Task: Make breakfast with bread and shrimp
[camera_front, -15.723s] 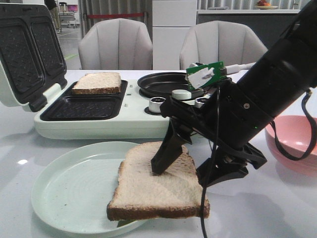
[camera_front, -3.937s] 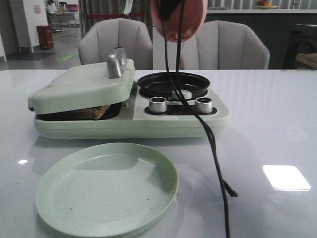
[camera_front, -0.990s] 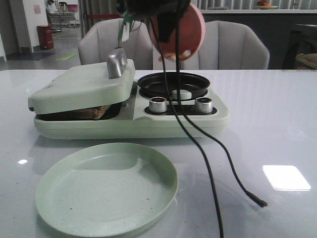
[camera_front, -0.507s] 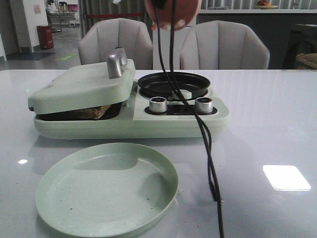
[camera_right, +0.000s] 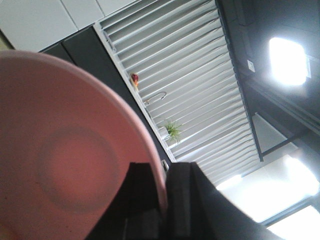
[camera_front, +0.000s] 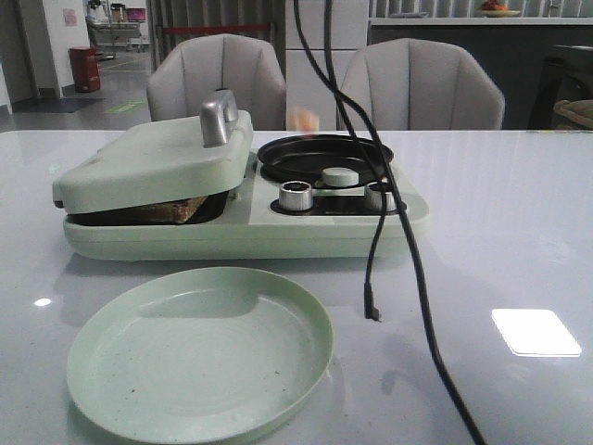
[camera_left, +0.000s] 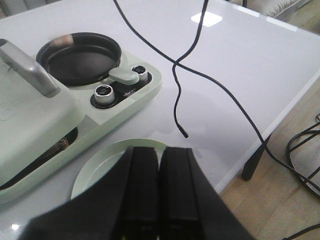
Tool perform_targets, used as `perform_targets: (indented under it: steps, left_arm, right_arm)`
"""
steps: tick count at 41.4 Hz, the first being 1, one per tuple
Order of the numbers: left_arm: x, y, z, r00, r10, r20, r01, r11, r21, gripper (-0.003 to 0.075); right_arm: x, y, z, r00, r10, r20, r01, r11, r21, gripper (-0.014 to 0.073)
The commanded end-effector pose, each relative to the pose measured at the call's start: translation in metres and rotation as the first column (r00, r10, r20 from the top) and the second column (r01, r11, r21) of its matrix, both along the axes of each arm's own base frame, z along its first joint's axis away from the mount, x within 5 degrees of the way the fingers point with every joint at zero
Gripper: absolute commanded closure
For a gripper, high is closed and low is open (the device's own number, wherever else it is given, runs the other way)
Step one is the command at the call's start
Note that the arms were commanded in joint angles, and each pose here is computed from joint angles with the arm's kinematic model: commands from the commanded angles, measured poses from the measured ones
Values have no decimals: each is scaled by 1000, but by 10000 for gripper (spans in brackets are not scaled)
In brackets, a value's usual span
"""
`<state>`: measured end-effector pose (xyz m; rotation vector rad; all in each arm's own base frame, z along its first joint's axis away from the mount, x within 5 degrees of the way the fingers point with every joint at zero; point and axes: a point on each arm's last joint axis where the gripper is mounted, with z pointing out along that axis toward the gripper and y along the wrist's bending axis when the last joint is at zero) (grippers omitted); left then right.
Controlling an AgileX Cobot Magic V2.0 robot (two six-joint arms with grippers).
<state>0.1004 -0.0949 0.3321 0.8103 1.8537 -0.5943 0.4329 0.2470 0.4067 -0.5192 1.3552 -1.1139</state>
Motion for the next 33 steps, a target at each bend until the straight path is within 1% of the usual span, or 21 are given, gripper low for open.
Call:
perform_targets:
  steps: [1, 8, 13, 16, 20, 23, 24, 26, 28, 29, 31, 33]
  left_arm:
    - [3, 0, 17, 997, 35, 64, -29, 996, -81, 622]
    - [3, 0, 17, 997, 36, 65, -30, 996, -82, 622]
    - [3, 0, 17, 997, 36, 65, -30, 996, -82, 622]
    - [3, 0, 17, 997, 36, 65, -30, 996, -82, 622]
    - [3, 0, 17, 997, 36, 65, -30, 996, -82, 622]
    - [3, 0, 17, 997, 37, 66, -31, 996, -83, 622]
    - [3, 0, 17, 997, 37, 66, -31, 996, -83, 622]
    - [3, 0, 17, 997, 37, 66, -31, 996, -83, 622]
    - [3, 0, 17, 997, 37, 66, -31, 996, -83, 622]
    - [3, 0, 17, 997, 37, 65, -31, 996, -85, 622]
    - [3, 0, 17, 997, 38, 66, -32, 996, -85, 622]
    - [3, 0, 17, 997, 41, 70, -34, 996, -88, 622]
  right_arm:
    - [-26, -21, 65, 986, -18, 168, 16, 1000, 12, 550]
    - [-31, -24, 78, 979, -10, 205, 2, 999, 36, 550]
    - [-29, -25, 79, 980, -6, 201, 3, 1000, 15, 550]
    - [-26, -24, 73, 982, -9, 190, 6, 1000, 13, 550]
    - [-20, -22, 61, 988, -1, 155, 5, 1000, -23, 550]
    - [-20, -22, 64, 988, 17, 156, -10, 999, -45, 550]
    - [-21, -23, 66, 987, 17, 161, -11, 999, -40, 550]
    - [-22, -26, 68, 984, -6, 176, 5, 1000, 2, 550]
    - [-20, -29, 63, 984, -41, 171, 37, 999, 26, 550]
    - [-18, -29, 59, 985, -56, 164, 53, 998, 24, 550]
    - [-14, -29, 53, 987, -63, 149, 63, 998, 5, 550]
    - [-11, -28, 53, 989, -45, 139, 50, 998, -35, 550]
